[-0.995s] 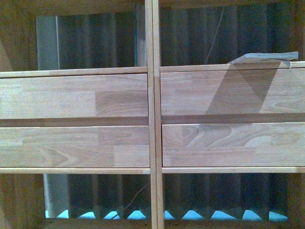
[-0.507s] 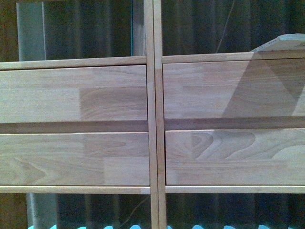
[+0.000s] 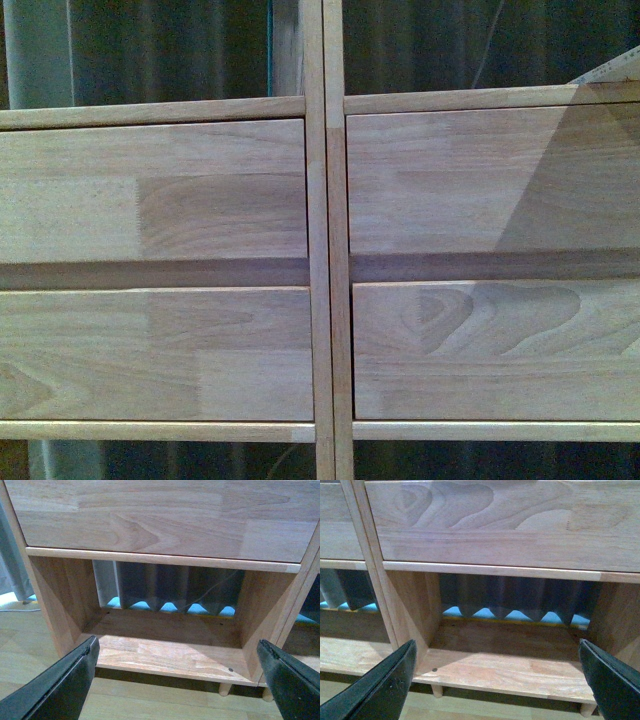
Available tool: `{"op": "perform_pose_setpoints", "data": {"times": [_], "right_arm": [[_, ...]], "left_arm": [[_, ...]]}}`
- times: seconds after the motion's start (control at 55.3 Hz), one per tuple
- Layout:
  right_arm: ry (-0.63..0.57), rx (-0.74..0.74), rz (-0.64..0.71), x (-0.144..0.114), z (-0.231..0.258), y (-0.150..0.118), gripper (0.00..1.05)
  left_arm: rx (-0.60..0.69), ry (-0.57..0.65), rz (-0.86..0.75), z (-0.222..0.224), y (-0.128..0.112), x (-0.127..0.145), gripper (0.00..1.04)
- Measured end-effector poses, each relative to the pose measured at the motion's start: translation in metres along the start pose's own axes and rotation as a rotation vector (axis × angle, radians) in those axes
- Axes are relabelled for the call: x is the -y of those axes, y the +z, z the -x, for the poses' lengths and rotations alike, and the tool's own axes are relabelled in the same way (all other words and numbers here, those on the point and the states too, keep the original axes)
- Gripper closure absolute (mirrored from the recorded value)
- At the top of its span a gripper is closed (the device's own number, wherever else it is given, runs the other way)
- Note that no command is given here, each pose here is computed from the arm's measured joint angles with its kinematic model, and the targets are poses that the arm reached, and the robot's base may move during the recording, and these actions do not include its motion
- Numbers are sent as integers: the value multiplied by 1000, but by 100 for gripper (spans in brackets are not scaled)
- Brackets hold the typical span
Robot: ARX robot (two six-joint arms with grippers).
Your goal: Organize books on shelf
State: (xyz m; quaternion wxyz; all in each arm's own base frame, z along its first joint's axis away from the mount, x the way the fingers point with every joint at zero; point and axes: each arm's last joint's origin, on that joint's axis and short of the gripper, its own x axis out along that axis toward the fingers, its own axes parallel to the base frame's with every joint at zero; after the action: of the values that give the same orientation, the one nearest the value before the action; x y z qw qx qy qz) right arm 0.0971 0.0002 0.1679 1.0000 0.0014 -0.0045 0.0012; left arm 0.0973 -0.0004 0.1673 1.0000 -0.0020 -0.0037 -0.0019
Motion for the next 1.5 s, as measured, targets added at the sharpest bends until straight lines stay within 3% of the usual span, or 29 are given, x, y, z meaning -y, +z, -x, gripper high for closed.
{"op": "perform_pose_setpoints", "data": {"times": [1.212,1.248,1.303,1.321,1.357,1.375,1.411,1.465,1.502], "right_arm": [[0,0,0,0,0,0,7],[-53,-1,22,0,-3,0,7],[-390,119,-13,-2,-9,15,7],[-411,117,-24,-2,-9,15,7],[-588,40,-53,-2,-12,10,7],[-609,11,-45,-2,-12,8,7],[-838,-75,-56,3,-13,2,7],[-981,-129,-64,7,-13,-3,7],[-1011,-155,-108,9,-15,-3,7]], "left_arm": [[1,0,0,0,0,0,7],[1,0,0,0,0,0,7],[1,0,0,0,0,0,7],[1,0,0,0,0,0,7],[1,-1,0,0,0,0,7],[0,-1,0,0,0,0,7],[1,0,0,0,0,0,7],[1,2,0,0,0,0,7],[1,-1,0,0,0,0,7]]}}
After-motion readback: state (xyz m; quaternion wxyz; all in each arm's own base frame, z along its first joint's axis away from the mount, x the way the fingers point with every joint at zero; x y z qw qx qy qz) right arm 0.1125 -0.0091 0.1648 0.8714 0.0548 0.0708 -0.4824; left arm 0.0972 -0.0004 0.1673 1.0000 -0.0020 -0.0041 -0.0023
